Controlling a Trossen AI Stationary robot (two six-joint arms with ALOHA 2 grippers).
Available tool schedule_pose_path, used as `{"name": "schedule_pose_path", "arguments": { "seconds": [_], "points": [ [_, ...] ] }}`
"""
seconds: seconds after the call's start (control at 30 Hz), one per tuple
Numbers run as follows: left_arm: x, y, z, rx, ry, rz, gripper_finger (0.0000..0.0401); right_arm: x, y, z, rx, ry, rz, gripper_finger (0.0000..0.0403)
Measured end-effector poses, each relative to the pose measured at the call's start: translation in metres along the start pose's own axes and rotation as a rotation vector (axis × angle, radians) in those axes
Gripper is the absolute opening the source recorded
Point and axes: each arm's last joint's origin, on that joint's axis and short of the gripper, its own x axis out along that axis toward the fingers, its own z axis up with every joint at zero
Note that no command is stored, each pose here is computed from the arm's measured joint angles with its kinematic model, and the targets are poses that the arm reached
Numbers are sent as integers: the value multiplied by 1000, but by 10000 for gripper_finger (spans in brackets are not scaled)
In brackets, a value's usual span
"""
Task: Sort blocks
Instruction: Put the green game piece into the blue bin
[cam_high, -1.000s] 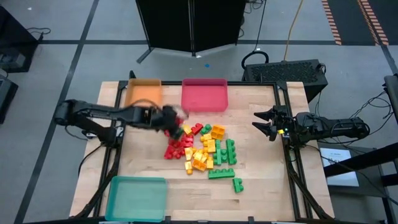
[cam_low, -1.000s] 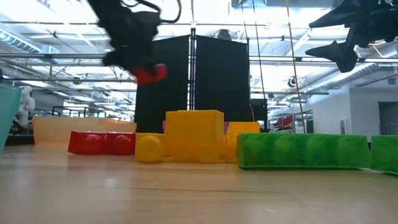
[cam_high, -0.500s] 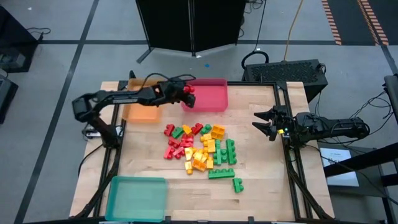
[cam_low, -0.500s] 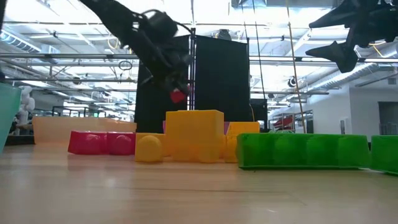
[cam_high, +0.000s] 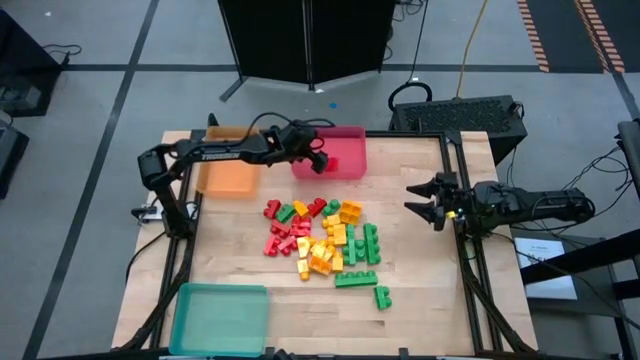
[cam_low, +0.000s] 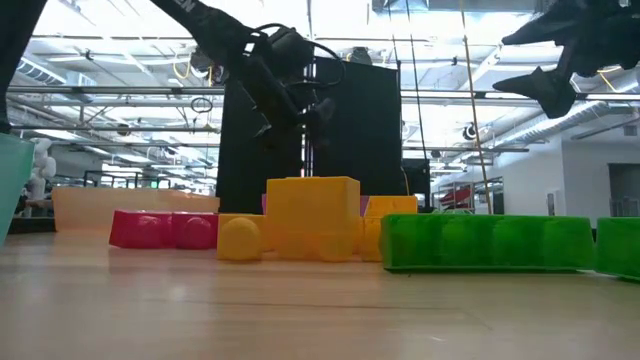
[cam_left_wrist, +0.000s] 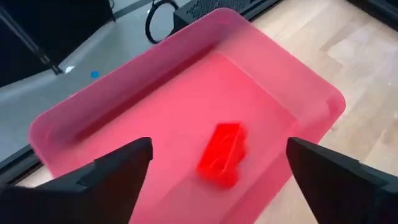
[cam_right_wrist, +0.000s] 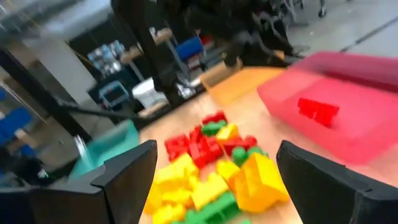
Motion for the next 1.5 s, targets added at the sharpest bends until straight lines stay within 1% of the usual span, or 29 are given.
{"name": "schedule_pose_path", "arguments": {
  "seconds": [0.1,0.17,0.23,0.3,0.37,0.43,0.47,0.53,0.6,0.67,0.73,0.8,0.87,0.9,0.97,1.07,1.13,1.2,1.27,1.37,1.43,1.5],
  "points": [
    [-6,-2,7,-1,53,-30,390,4,-2,-5,-18,53,-33,322],
    [-12,-5,10,-51,121,-82,391,9,-2,-9,-24,104,-46,322],
    [-18,-10,12,-81,198,-182,391,14,-2,-15,-18,190,-30,322],
    [-26,-18,13,-83,266,-284,392,22,-2,-23,7,297,-17,322],
    [-36,-29,12,-65,314,-353,392,30,-2,-32,42,409,-25,322],
    [-52,-41,14,-29,327,-386,392,37,-1,-42,79,512,-28,322],
    [-61,-48,12,10,340,-396,392,40,0,-48,97,562,-36,322],
    [-87,-66,17,99,284,-418,393,45,3,-58,137,632,-64,322],
    [-120,-82,16,189,226,-417,393,50,8,-67,193,681,-83,322],
    [-159,-95,15,255,135,-410,393,53,17,-75,260,716,-74,322],
    [-197,-100,9,276,65,-375,393,54,28,-84,327,775,-88,322],
    [-232,-99,1,248,6,-333,393,56,43,-90,375,822,-103,322],
    [-263,-92,-8,198,-24,-298,393,60,59,-94,387,862,-150,322],
    [-275,-88,-15,176,-16,-284,393,63,68,-97,384,882,-178,322],
    [-295,-80,-23,97,-14,-279,393,69,85,-101,345,929,-276,322],
    [-316,-70,-35,34,19,-285,393,84,110,-103,260,988,-470,322],
    [-324,-66,-42,24,50,-294,393,93,123,-104,165,1008,-627,322],
    [-329,-64,-49,43,89,-284,393,105,139,-106,134,1018,-708,322],
    [-332,-63,-57,72,127,-264,393,118,151,-110,127,1027,-736,322],
    [-335,-61,-70,108,175,-226,393,139,171,-121,191,997,-695,322],
    [-334,-61,-79,123,184,-190,393,147,179,-130,218,989,-686,322],
    [-335,-61,-86,125,174,-161,393,149,182,-140,247,979,-723,322]
  ]
}}
